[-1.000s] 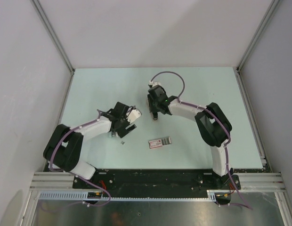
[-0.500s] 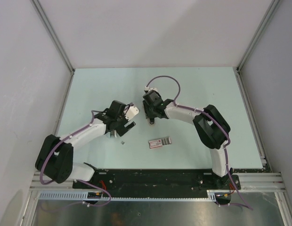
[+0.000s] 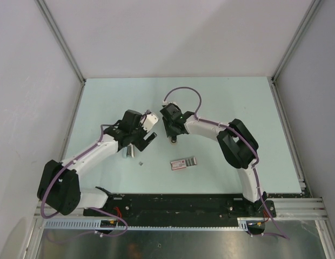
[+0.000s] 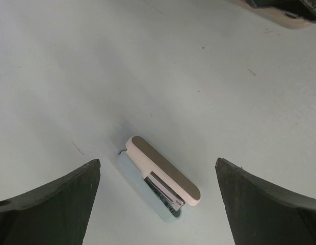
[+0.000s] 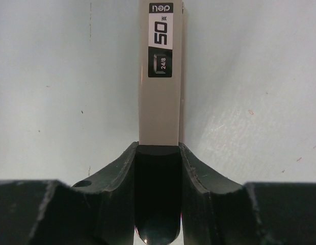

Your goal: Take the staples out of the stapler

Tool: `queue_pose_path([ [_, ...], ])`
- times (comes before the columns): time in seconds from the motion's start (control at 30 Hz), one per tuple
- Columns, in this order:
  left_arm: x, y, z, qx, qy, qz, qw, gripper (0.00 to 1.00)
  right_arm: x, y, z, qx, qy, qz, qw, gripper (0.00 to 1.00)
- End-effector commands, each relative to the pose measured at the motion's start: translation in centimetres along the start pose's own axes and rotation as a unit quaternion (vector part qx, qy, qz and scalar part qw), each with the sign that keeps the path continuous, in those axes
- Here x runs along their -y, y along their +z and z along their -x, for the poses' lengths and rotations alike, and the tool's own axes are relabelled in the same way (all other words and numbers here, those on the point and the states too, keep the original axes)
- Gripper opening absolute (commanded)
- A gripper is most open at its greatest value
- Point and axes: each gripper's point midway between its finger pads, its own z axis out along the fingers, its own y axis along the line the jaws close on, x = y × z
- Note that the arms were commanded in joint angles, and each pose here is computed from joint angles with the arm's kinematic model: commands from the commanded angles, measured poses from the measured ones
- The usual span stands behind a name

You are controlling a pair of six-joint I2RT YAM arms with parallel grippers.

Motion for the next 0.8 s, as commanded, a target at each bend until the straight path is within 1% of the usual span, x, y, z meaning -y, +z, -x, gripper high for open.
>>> queue_pose_path([
  [0.0, 0.3, -0.5, 0.9, 0.019, -0.03, -0.022, 0.999, 0.99, -1.0, -0.6, 1.6, 0.01, 0.014, 0.014, 1.0, 0.02],
  [0.07, 0.8, -0.3, 1.1, 0.021, -0.036, -0.038, 0.998, 0.99, -1.5, -1.3, 2.4, 0.022, 0.036, 0.032, 0.999, 0.0],
  [0.17, 1.8, -0.1, 1.7, 0.028, -0.053, -0.069, 0.996, 0.99, -2.2, -3.3, 4.2, 0.061, 0.087, 0.065, 0.992, 0.0],
  [0.27, 2.6, 0.0, 2.6, 0.038, -0.077, -0.104, 0.991, 0.97, -3.1, -6.1, 6.8, 0.124, 0.153, 0.109, 0.974, 0.0],
  [0.4, 4.5, -0.1, 3.6, 0.049, -0.102, -0.173, 0.978, 0.98, -3.9, -8.8, 9.0, 0.181, 0.219, 0.154, 0.946, 0.0],
  [0.6, 7.5, -0.5, 3.6, 0.056, -0.104, -0.263, 0.958, 0.99, -4.5, -10.7, 10.5, 0.221, 0.281, 0.189, 0.915, 0.0],
  [0.67, 7.7, -0.5, 3.7, 0.059, -0.102, -0.273, 0.955, 0.99, -4.9, -11.1, 10.6, 0.226, 0.293, 0.201, 0.907, 0.0],
  [0.77, 7.3, -0.4, 4.3, 0.067, -0.104, -0.279, 0.952, 0.97, -5.4, -11.7, 10.4, 0.226, 0.301, 0.211, 0.902, 0.0],
])
